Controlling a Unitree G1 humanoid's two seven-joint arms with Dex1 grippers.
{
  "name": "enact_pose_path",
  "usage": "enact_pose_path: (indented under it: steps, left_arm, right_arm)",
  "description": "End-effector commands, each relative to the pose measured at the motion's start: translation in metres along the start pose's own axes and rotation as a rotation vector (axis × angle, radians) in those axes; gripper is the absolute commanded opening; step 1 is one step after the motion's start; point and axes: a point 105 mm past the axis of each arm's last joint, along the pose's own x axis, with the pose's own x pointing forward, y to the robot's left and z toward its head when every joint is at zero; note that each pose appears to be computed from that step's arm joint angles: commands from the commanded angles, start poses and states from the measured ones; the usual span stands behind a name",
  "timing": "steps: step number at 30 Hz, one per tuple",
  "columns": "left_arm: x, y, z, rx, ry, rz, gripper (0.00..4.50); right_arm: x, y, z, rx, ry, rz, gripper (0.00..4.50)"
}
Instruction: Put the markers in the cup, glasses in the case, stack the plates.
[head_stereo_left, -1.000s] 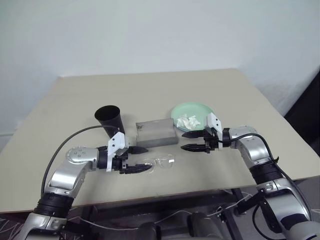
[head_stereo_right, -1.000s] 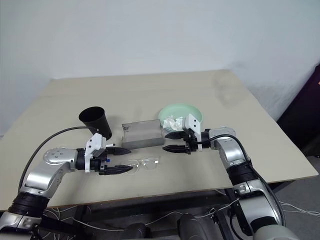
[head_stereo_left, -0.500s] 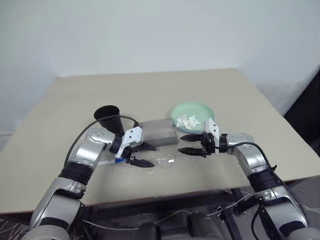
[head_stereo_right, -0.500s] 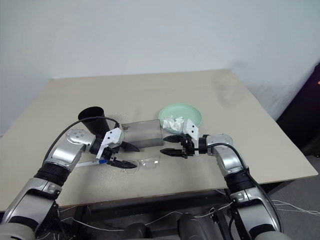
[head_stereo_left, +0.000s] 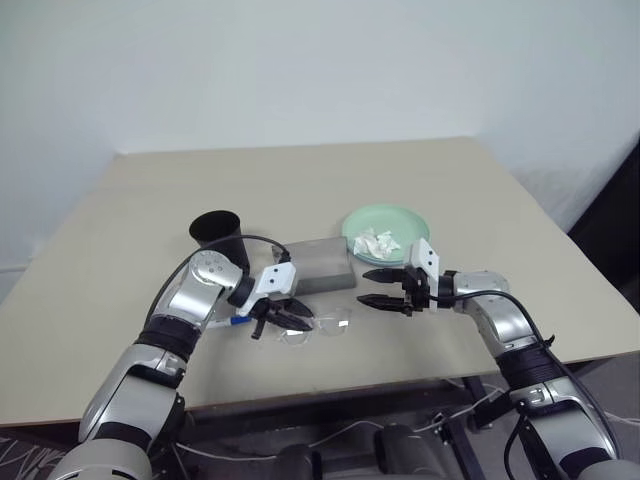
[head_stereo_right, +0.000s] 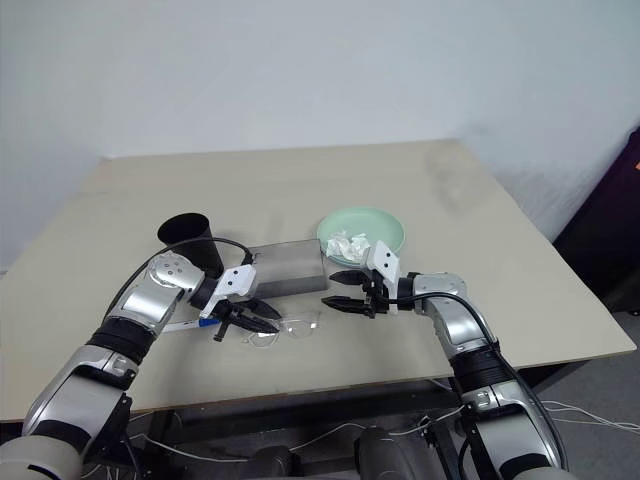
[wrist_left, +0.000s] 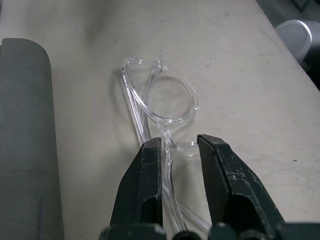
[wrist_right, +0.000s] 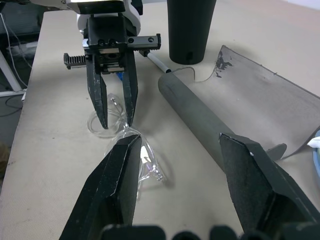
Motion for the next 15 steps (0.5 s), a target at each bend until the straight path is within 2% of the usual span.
enact_pose_path:
  steps: [1, 9, 15]
  left_arm:
    - [-0.004, 0.01, 0.01, 0.048, 0.0, 0.036, 1.11]
    - [-0.004, 0.014, 0.024, 0.04, -0.076, 0.053, 1.11]
    - [-0.005, 0.018, 0.024, 0.045, -0.069, 0.071, 1.11]
  right_arm:
    - [-0.001, -0.003, 0.019, -0.057, -0.059, -0.01, 2.68]
    - [-0.001, -0.003, 0.019, -0.06, -0.055, -0.013, 2.68]
    - [-0.001, -0.002, 0.017, -0.058, -0.052, -0.016, 2.68]
